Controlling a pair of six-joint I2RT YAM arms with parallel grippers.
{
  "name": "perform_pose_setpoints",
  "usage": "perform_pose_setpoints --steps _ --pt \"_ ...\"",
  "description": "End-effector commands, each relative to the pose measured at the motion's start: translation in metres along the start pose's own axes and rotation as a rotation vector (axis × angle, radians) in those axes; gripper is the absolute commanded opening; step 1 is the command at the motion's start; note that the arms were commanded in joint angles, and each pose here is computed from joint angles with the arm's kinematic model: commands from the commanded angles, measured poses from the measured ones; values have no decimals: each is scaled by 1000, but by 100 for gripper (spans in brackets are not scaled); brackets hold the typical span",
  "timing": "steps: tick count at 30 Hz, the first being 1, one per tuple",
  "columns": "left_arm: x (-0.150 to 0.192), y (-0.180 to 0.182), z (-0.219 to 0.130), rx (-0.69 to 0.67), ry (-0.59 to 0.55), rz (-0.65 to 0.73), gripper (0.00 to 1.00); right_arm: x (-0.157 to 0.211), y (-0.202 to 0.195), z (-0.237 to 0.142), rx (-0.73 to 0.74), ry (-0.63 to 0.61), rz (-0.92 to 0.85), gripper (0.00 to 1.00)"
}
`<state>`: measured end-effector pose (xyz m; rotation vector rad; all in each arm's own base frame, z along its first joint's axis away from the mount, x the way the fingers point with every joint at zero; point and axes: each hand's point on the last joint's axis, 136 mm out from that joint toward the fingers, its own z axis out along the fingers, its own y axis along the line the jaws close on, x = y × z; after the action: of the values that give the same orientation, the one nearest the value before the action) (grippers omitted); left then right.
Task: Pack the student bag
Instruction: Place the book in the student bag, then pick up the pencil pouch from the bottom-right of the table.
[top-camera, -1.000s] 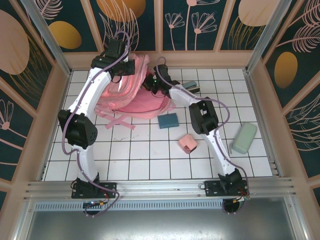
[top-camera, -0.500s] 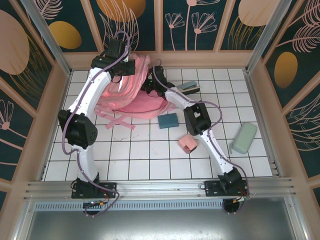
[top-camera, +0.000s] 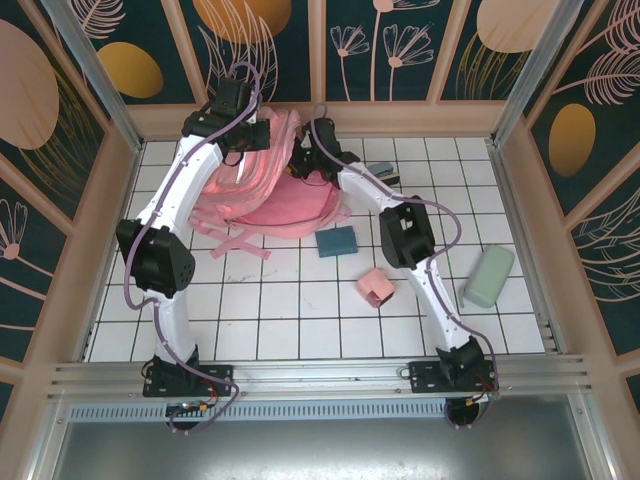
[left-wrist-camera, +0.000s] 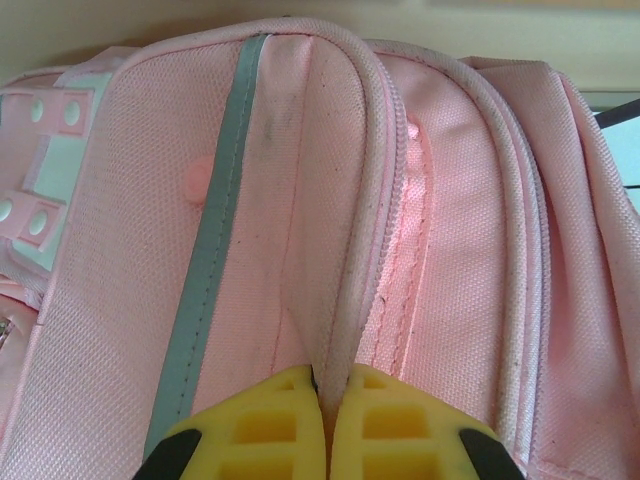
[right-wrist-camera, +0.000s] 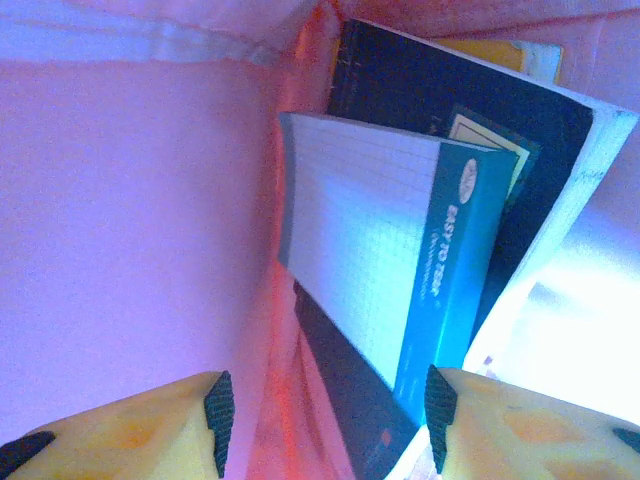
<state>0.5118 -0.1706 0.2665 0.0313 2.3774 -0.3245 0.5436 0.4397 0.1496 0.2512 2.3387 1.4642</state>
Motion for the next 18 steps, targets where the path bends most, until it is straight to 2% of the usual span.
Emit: perform_pose_setpoints --steps 1,4,7,9,11,14,18 --pt "-49 -18 -23 57 -183 13 0 8 22 -36 45 33 -71 55" --pt "-47 -18 -21 57 -179 9 0 12 19 -59 105 -2 -134 55" --pt "-45 -18 -20 60 -177 6 0 -3 -3 -101 182 -78 -142 55" --pt "-43 -17 -20 59 -175 6 0 -7 -20 -131 239 -124 -123 54" --pt "-42 -18 -22 60 -173 7 0 -10 -23 -174 240 -232 -129 55" --pt "-39 -19 -22 74 -168 7 0 -9 -56 -229 338 -345 -111 56" --pt "-34 -24 -17 110 -152 2 0 -1 -105 -281 499 -346 -56 57"
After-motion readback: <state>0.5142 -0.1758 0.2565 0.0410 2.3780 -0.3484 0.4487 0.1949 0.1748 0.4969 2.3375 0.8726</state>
